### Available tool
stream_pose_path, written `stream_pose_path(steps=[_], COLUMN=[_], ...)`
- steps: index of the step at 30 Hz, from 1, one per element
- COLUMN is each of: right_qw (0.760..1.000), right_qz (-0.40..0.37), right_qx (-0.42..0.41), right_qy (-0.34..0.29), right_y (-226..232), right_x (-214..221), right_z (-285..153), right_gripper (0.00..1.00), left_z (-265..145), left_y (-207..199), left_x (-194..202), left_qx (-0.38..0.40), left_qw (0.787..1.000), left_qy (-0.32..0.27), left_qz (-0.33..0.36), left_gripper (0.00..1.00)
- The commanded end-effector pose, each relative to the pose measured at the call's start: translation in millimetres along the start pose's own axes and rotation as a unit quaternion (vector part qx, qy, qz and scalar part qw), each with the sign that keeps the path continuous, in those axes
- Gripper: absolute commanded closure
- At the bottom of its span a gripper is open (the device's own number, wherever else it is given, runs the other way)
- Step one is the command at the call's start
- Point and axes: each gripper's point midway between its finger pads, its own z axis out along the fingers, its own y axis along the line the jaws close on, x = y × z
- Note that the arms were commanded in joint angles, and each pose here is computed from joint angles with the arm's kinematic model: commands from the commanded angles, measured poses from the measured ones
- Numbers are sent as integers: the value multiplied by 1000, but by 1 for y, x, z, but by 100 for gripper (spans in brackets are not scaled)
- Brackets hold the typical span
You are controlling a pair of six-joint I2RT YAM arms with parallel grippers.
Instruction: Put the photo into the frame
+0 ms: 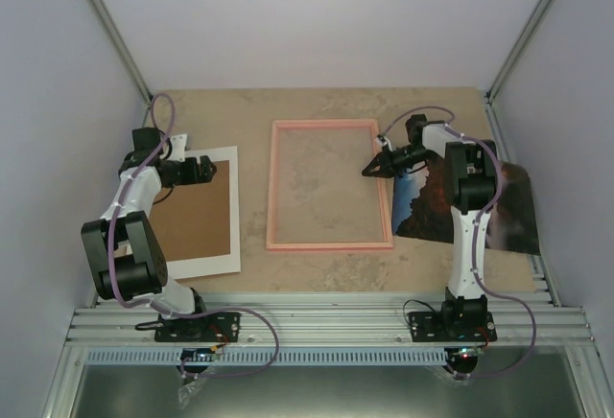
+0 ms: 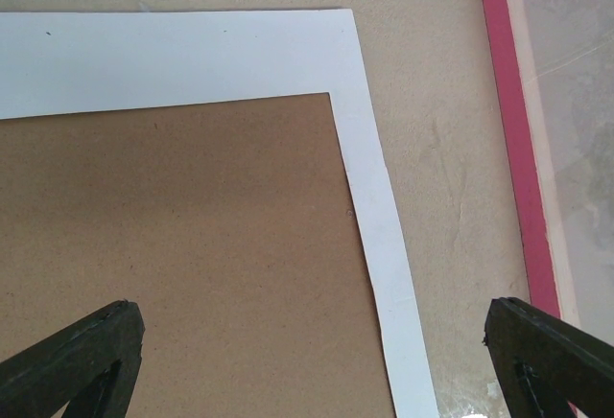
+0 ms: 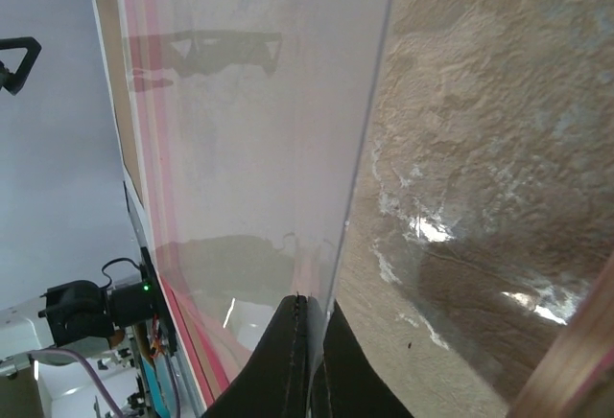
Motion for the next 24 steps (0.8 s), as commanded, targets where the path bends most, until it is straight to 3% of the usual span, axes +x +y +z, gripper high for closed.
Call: stream_pose_path(steps=[1, 24], right_qw=[1000, 999], right_qz=[2, 20], right_qx=[-3, -33], right_qy=[-2, -12], right_y=[14, 37], right_x=[4, 7], right_z=[-9, -17], right_gripper=[100, 100], left_z=[4, 7], left_y=[0, 2], left_x=[0, 1], left_qx=[1, 1], left_qw=[1000, 1000], left_qy=[1, 5], left_qz=[-2, -6], left_gripper=[1, 1])
